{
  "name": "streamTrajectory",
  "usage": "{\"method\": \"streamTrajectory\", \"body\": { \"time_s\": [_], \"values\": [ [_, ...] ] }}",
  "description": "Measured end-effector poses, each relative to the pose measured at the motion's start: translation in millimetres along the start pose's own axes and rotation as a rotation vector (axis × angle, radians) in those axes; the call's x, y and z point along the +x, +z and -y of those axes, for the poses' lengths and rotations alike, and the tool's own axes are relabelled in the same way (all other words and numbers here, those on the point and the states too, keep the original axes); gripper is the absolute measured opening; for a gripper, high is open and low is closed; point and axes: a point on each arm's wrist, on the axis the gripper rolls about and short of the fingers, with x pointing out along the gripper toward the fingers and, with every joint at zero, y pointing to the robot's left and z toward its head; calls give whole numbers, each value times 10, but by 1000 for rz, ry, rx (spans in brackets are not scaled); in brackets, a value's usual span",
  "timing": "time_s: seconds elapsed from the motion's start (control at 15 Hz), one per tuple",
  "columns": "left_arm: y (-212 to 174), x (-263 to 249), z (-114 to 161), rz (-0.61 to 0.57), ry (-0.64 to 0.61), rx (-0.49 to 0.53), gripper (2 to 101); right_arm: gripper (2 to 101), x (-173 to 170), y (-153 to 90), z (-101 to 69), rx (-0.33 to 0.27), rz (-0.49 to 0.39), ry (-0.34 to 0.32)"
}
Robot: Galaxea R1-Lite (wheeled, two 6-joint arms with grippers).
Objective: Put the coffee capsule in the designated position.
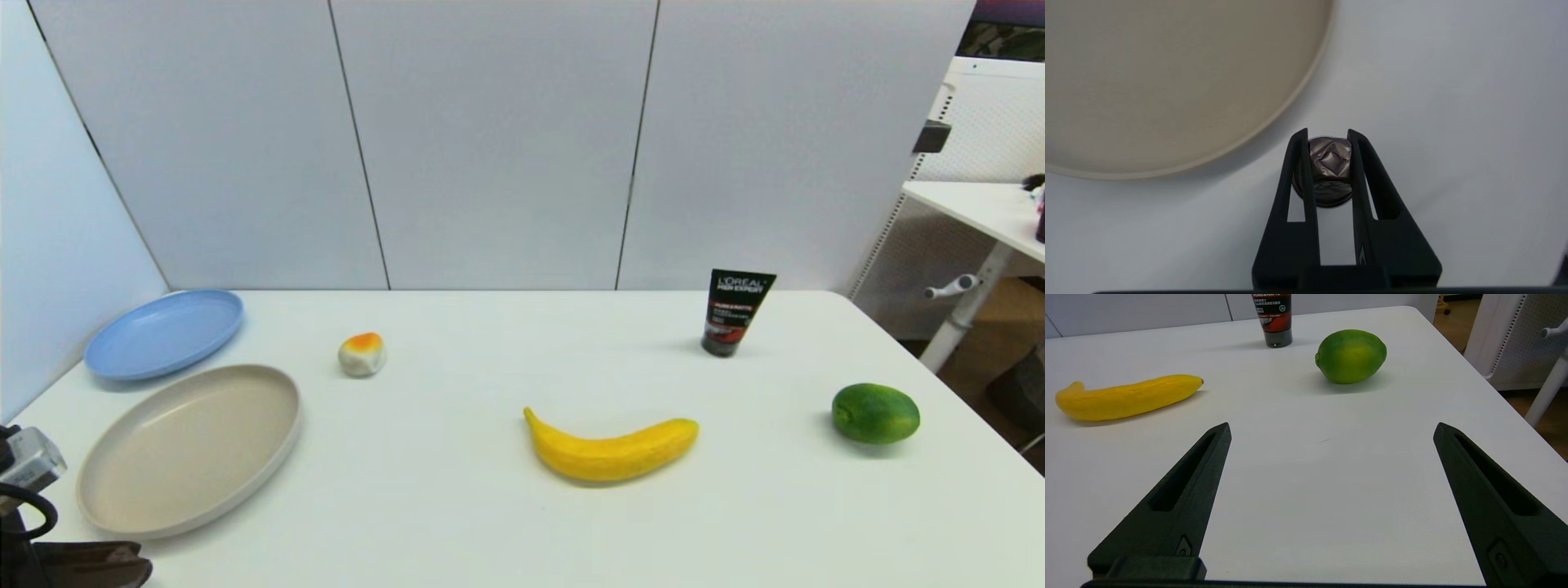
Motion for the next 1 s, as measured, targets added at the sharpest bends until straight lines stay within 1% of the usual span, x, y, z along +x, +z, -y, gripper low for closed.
{"method": "streamTrajectory", "body": {
  "time_s": [0.2,0.33,0.53,0.6,0.8,1.0],
  "values": [
    [-30,89,-132,-11,-12,-11,156,980,0,0,0,0,0,0],
    [-46,126,-173,-16,-24,-22,156,980,0,0,0,0,0,0],
    [-60,148,-191,-20,-35,-34,411,980,0,0,0,0,0,1],
    [-61,151,-193,-19,-37,-37,479,980,0,0,0,0,0,0],
    [-42,130,-183,-11,-37,-37,637,980,0,0,0,0,0,0],
    [78,-6,-120,23,-28,-19,747,980,0,0,0,0,0,0]
  ]
}}
